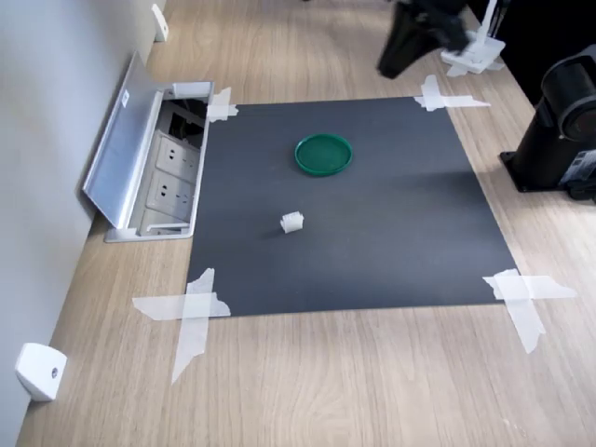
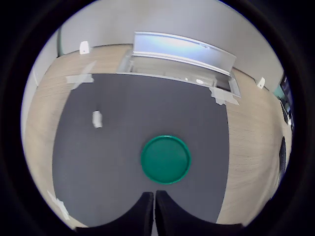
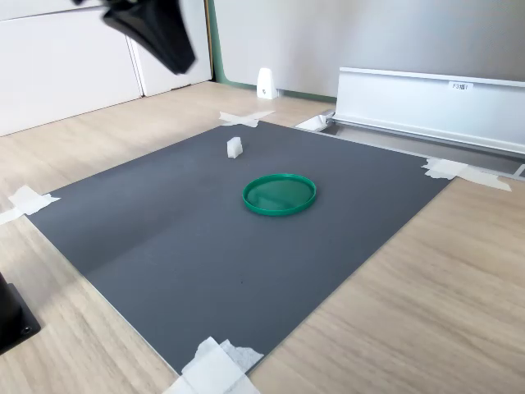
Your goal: Grasp a white terminal and put it on the green lid.
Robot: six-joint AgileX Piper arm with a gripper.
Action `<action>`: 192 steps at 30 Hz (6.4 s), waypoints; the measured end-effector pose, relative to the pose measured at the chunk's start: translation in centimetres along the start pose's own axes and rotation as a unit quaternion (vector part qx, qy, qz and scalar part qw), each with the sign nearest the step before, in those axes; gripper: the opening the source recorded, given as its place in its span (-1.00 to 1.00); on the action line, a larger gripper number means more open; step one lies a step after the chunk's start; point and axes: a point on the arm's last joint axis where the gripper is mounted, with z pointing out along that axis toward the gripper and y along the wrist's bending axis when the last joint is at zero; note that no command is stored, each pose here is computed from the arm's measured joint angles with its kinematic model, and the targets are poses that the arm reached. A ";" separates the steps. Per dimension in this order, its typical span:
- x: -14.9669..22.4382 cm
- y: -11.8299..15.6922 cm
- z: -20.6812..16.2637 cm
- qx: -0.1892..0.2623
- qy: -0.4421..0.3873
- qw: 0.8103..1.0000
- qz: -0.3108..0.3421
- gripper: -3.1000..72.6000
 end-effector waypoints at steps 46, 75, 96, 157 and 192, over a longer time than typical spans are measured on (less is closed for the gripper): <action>-7.2 9.9 13.5 -0.119 0.151 0.979 -0.068 0.77; -7.9 10.6 18.1 -0.111 0.162 0.977 -0.080 0.23; -8.1 9.7 16.3 -0.112 0.170 0.975 -0.084 -0.70; -5.0 -2.9 13.6 -0.015 0.133 0.991 0.017 -0.55; 14.0 2.8 -0.7 0.070 -0.409 0.904 0.104 -0.94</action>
